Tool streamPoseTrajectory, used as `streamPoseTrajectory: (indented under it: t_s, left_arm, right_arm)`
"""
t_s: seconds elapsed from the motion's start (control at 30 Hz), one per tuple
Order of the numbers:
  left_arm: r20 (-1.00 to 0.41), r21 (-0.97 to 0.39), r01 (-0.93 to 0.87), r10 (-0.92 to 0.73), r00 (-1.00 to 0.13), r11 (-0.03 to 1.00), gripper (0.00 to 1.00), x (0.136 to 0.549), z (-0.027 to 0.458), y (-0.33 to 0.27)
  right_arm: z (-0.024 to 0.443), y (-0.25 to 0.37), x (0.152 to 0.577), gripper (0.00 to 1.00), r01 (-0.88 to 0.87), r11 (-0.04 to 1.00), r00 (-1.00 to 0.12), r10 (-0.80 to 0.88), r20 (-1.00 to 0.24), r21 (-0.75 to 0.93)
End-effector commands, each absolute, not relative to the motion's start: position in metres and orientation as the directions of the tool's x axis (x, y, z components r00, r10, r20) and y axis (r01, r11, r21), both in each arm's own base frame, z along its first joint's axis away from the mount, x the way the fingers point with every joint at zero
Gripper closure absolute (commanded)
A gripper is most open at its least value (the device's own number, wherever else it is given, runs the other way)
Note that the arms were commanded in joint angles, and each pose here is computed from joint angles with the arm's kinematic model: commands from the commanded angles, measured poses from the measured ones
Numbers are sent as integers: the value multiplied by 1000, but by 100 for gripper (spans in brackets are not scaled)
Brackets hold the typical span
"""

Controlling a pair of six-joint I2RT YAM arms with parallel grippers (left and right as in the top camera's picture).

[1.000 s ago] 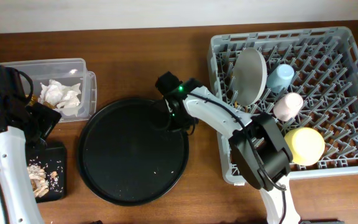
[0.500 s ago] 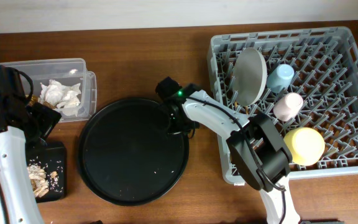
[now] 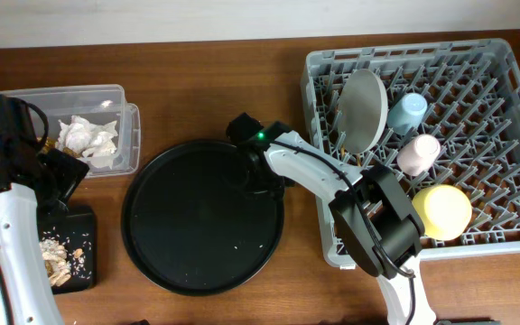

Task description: Sort waste into correct bins and load items into the dishwasher rack

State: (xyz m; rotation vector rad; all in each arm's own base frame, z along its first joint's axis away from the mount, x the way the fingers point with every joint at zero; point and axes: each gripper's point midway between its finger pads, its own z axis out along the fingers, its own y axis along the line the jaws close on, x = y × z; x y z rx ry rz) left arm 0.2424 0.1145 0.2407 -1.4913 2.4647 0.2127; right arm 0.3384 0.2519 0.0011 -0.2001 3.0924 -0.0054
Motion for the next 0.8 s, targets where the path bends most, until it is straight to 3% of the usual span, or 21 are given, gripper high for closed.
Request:
streamPoseTrajectory:
  t_s: [0.0,0.33,0.4,0.43,0.57,0.6,0.63,0.77]
  left_arm:
    - [-299,-10,-886,-847,-440,464,1,241,244,116]
    - [-299,-10,-886,-847,-440,464,1,241,244,116]
    - [-299,-9,-886,-847,-441,464,1,241,244,116]
    - [-299,-10,-886,-847,-440,464,1,241,244,116]
    - [-299,-10,-886,-847,-440,464,1,241,244,116]
    - [-299,-10,-886,-847,-440,464,1,241,244,116]
    - [-299,-10,-886,-847,-440,464,1,241,244,116]
    - [-299,-10,-886,-847,-440,464,1,241,244,116]
  right_arm:
    - [-12,232,335,96,-108,989,-993,-112,-27,-99]
    - [56,243,344,95,-106,994,-986,-108,-123,-21]
    - [81,243,344,86,-106,994,-981,-104,-167,8]
    - [97,242,343,76,-109,994,-976,-103,-194,23]
    - [170,226,335,28,-106,992,-942,-81,-326,61]
    - [188,215,331,11,-94,994,-930,-68,-362,53]
    - [204,204,328,2,-81,996,-918,-56,-392,48]
    - [282,139,295,2,6,997,-850,45,-524,76]
